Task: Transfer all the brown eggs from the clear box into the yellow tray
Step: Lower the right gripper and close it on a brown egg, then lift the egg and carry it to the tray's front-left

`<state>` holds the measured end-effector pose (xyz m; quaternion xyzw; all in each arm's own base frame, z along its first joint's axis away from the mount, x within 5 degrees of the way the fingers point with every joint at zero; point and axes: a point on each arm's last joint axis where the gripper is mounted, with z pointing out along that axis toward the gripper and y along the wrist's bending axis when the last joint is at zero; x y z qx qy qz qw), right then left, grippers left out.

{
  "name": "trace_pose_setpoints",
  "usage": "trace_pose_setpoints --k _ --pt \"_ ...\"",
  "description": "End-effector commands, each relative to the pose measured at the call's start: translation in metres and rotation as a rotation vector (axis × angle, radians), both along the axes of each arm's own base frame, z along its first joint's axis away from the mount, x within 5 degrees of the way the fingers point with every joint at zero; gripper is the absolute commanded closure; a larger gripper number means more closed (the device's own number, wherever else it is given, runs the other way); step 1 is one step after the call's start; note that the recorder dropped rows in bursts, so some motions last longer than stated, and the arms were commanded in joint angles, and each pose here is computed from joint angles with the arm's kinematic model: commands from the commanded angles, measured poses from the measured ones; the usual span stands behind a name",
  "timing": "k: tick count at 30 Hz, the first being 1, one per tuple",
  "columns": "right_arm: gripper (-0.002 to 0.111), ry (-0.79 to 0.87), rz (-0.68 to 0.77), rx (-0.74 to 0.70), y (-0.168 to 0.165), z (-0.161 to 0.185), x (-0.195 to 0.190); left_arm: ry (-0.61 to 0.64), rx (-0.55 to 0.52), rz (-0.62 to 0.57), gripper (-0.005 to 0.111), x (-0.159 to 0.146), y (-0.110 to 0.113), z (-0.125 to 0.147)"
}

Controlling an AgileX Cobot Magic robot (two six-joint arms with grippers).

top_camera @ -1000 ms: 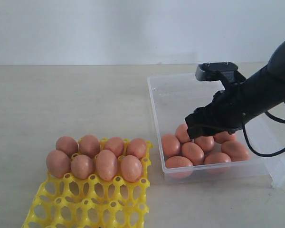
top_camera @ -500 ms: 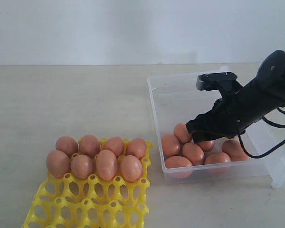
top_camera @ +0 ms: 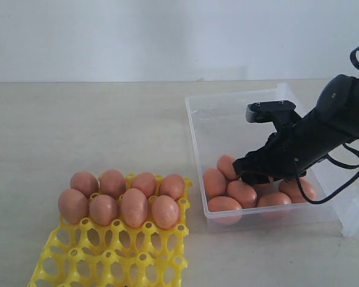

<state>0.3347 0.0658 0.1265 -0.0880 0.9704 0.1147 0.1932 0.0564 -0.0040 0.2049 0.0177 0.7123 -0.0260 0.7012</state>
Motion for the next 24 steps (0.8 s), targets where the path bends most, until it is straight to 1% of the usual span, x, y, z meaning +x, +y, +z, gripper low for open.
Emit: trace_pose_setpoints --k 1,6,7,11,16,19,21,23,24 --pt "0.07 0.004 0.003 -0.005 0.0 -0.004 0.0 -0.001 0.003 0.003 0.103 0.0 0.0 -0.001" --pt "0.105 0.002 0.003 -0.005 0.0 -0.003 0.0 -0.001 0.003 0.003 0.103 0.0 0.0 -0.001" --pt "0.109 0.0 0.002 -0.006 0.0 -0.003 0.0 -0.001 0.003 0.003 0.103 0.0 0.0 -0.001" --pt "0.108 -0.067 -0.012 -0.011 -0.002 0.01 0.003 -0.001 0.003 0.003 0.103 0.0 0.0 -0.001" --pt "0.108 -0.265 -0.07 -0.013 -0.006 0.052 0.007 -0.006 0.002 0.003 0.103 0.0 0.0 0.0" --pt "0.108 -0.432 -0.121 -0.014 -0.007 0.083 0.009 -0.003 0.003 0.003 0.103 0.0 0.0 -0.001" --pt "0.108 -0.582 -0.137 -0.037 -0.001 0.102 0.008 -0.003 0.003 0.003 0.103 0.0 0.0 -0.001" --pt "0.108 -0.746 -0.129 -0.057 0.015 0.119 0.007 -0.003 0.003 0.003 0.103 0.0 0.0 -0.001" --pt "0.108 -0.81 -0.1 -0.064 0.027 0.125 0.005 -0.003 0.003 0.003 0.103 0.0 0.0 -0.001"
